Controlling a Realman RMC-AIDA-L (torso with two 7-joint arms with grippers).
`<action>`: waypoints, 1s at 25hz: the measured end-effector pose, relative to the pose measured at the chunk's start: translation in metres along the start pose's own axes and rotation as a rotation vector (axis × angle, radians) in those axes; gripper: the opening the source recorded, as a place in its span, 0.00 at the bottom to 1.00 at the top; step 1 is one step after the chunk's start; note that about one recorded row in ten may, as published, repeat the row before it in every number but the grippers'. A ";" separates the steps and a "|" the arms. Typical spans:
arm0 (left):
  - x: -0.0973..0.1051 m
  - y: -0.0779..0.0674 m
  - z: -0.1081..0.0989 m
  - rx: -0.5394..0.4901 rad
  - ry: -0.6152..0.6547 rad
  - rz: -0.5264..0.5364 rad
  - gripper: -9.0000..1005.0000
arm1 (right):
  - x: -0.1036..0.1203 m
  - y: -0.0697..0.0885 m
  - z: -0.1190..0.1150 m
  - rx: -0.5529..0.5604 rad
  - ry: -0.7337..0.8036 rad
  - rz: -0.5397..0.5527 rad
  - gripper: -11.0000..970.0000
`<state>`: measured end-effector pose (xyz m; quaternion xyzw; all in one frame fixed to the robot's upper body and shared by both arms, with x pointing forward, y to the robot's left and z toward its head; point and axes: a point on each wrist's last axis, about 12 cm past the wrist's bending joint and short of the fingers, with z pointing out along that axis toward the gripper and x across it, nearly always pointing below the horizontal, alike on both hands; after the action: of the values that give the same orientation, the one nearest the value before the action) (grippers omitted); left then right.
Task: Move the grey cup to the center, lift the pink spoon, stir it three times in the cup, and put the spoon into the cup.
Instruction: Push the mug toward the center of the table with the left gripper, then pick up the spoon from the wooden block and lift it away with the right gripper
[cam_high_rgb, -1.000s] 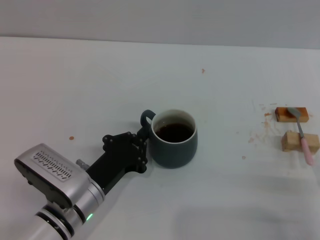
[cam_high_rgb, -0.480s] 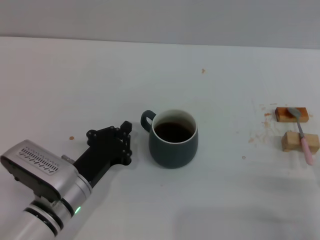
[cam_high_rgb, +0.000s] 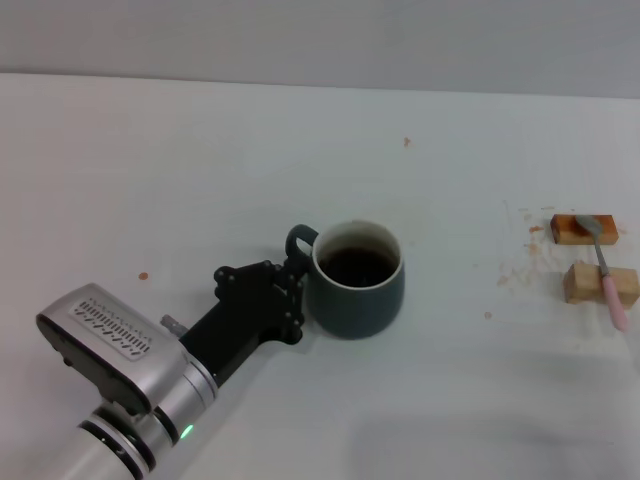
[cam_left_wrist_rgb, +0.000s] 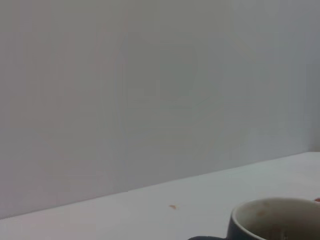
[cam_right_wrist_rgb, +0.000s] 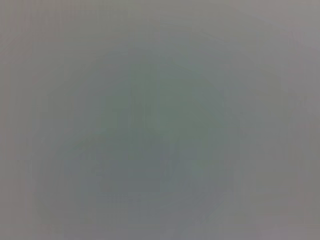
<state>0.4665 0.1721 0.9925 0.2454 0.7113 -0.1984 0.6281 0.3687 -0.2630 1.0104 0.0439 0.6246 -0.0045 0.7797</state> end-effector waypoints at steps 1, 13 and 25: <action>0.000 -0.001 0.000 0.005 0.000 0.000 0.01 | 0.000 0.000 0.000 0.000 0.001 0.000 0.82; -0.002 -0.014 0.002 0.059 -0.004 -0.007 0.01 | 0.002 0.002 0.000 -0.010 0.012 0.002 0.82; 0.008 0.020 -0.027 -0.116 -0.029 0.019 0.01 | 0.009 0.005 -0.008 -0.010 0.084 0.014 0.82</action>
<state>0.4563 0.2052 0.9884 0.2124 0.7100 -0.1542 0.6535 0.3633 -0.2566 1.0008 0.0445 0.6564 0.0061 0.7531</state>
